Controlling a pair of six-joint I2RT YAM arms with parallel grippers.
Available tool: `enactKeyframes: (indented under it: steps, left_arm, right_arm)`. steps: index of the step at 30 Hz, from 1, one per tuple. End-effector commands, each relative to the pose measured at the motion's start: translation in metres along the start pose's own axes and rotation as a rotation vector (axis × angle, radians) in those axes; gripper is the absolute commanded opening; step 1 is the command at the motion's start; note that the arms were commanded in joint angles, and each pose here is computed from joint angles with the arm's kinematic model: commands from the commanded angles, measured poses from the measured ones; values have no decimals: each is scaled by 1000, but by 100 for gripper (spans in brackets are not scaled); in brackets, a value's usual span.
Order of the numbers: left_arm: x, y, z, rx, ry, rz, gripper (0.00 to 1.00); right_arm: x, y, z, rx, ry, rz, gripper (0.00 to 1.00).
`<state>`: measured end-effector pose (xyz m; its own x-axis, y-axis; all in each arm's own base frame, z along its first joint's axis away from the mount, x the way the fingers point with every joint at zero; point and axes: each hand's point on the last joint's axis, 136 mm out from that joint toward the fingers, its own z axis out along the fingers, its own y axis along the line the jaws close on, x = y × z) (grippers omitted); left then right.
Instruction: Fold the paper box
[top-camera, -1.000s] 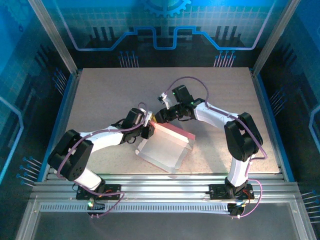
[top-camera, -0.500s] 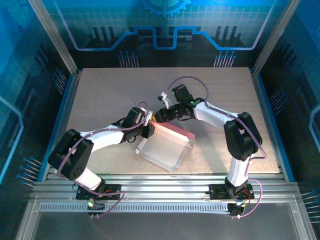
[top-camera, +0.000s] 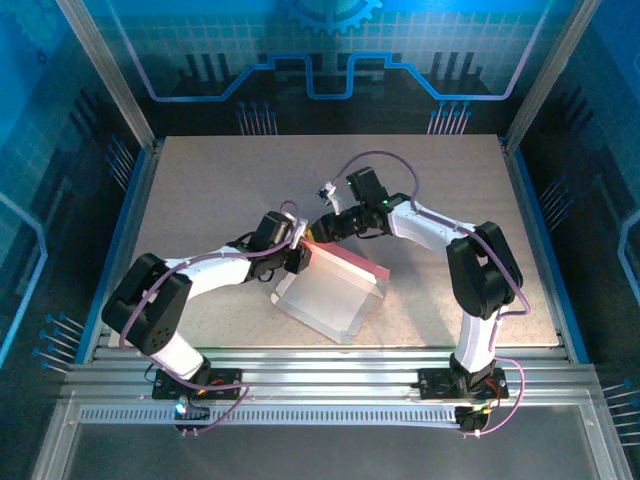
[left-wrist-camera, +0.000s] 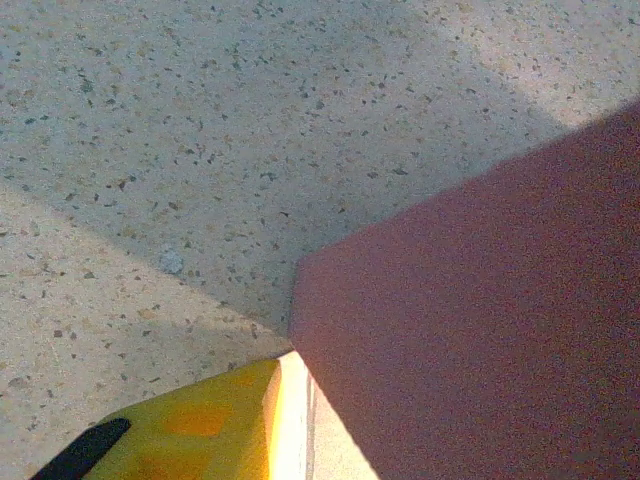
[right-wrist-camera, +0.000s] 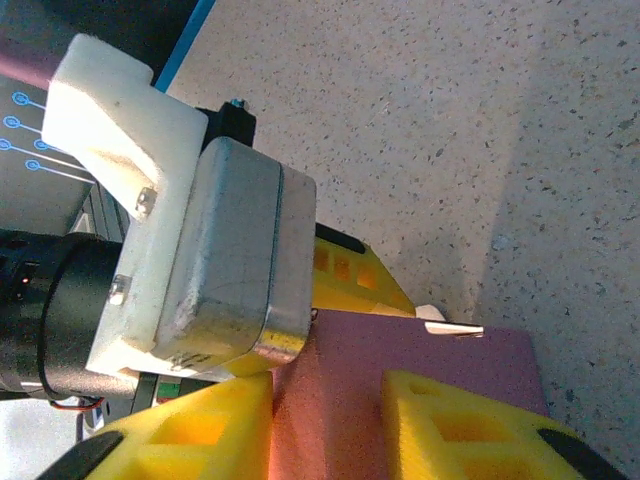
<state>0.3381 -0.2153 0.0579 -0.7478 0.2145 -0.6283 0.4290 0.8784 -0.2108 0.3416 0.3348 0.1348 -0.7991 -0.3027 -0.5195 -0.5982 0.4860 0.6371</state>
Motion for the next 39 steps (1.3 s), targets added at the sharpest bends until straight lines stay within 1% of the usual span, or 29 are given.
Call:
enactKeyframes:
  steps: [1, 7, 11, 16, 17, 18, 19, 20, 23, 28, 31, 35, 37, 39]
  left_arm:
    - [-20, -5, 2, 1, -42, 49, 30]
    - [-26, -1, 5, -21, -53, 63, 31]
    - [-33, 0, 4, -33, -72, 63, 34]
    - [-40, 1, 4, -49, -89, 68, 35]
    - [-41, 3, 4, -52, -92, 68, 36]
    - [-42, 2, 5, -53, -94, 70, 39]
    - [-43, 3, 5, -56, -97, 72, 44]
    - [-43, 2, 5, -56, -99, 74, 46]
    - [-45, 4, 4, -65, -107, 80, 48]
    - [-50, 4, 3, -72, -114, 94, 49]
    - [-53, 5, 3, -82, -123, 105, 59]
    - [-59, 3, 1, -71, -140, 108, 59]
    - [-61, 0, 0, -57, -146, 104, 58]
    - [-63, -2, -1, -48, -154, 103, 57]
  right_arm:
    - [9, -6, 8, -19, 42, 42, 33]
    - [12, -8, 11, -29, 51, 52, 31]
    - [14, -10, 12, -37, 58, 59, 31]
    - [16, -13, 15, -40, 64, 71, 31]
    - [17, -13, 16, -42, 65, 71, 31]
    - [17, -13, 16, -44, 65, 72, 31]
    - [17, -13, 16, -46, 65, 73, 31]
    - [18, -13, 16, -44, 65, 74, 30]
    - [18, -15, 15, -45, 65, 76, 30]
    - [18, -16, 14, -52, 61, 84, 30]
    - [17, -15, 13, -61, 60, 89, 29]
    - [16, -17, 13, -69, 56, 102, 30]
    - [13, -18, 11, -78, 47, 114, 34]
    - [10, -18, 8, -95, 36, 131, 36]
